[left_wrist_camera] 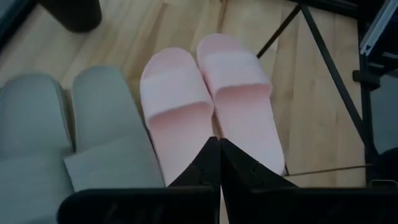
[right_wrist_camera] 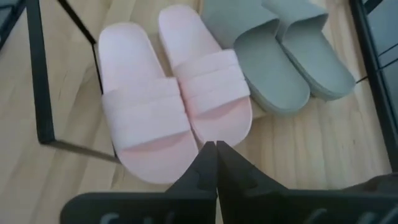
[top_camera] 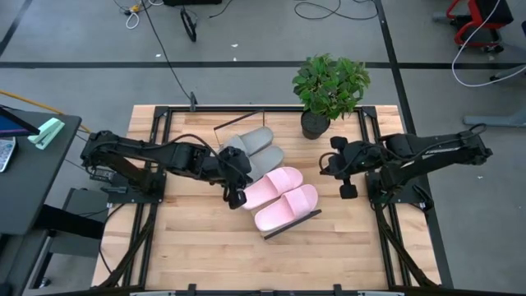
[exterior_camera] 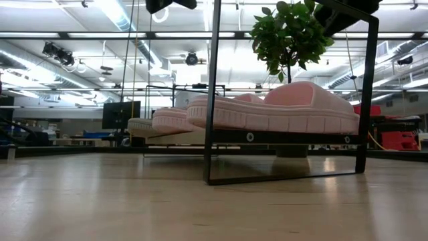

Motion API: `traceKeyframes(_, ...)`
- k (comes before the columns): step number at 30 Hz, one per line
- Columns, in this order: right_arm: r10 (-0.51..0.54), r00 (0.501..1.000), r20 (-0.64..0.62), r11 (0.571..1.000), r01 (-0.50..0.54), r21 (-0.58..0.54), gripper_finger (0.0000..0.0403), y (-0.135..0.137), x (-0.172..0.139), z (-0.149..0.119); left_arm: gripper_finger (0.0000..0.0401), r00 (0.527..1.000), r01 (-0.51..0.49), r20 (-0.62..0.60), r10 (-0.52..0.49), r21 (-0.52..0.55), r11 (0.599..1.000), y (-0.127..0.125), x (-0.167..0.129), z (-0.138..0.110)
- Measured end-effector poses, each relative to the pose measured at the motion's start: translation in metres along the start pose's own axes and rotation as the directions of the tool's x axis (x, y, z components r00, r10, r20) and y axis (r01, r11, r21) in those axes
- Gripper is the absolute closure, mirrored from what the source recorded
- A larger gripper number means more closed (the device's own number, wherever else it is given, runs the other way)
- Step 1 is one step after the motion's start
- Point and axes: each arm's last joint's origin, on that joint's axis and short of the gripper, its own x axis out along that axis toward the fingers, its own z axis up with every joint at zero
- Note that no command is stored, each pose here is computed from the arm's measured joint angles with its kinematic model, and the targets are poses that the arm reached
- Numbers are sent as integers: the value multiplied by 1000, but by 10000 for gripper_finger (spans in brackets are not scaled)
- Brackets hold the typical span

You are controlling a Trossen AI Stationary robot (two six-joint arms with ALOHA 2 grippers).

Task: Pick and place slides into the shelf
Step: Return to Home Position

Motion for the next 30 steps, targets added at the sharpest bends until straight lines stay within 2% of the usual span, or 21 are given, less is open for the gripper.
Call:
traceKeyframes(3, -3, 1000, 24, 1000, 3, 21, 403, -2, 1, 3, 396, 1000, 10, 27, -12, 49, 999, 1, -4, 2)
traceKeyframes(7, 37, 999, 25, 993, -40, 113, 403, -3, -6, -1, 398, 978, 74, 193, -79, 37, 997, 6, -11, 0)
traceKeyframes(11, -2, 1000, 26, 980, -4, 199, 403, -6, -19, -9, 397, 908, 166, 392, -147, -13, 986, 17, -10, -22)
traceKeyframes(16, -13, 998, 54, 972, 0, 235, 403, -7, -28, -12, 397, 784, 275, 579, -223, -2, 962, 32, -20, -53)
traceKeyframes(24, -10, 998, 68, 970, -7, 244, 403, -7, -25, -8, 397, 701, 267, 683, -207, 18, 963, 64, -32, -105)
traceKeyframes(26, -14, 996, 87, 962, -10, 273, 403, -7, -24, -6, 395, 701, 255, 685, -198, 18, 967, 71, -32, -118)
traceKeyframes(30, -43, 996, 73, 934, 14, 358, 401, -8, -22, -6, 398, 669, 255, 718, -193, 23, 967, 82, -37, -137)
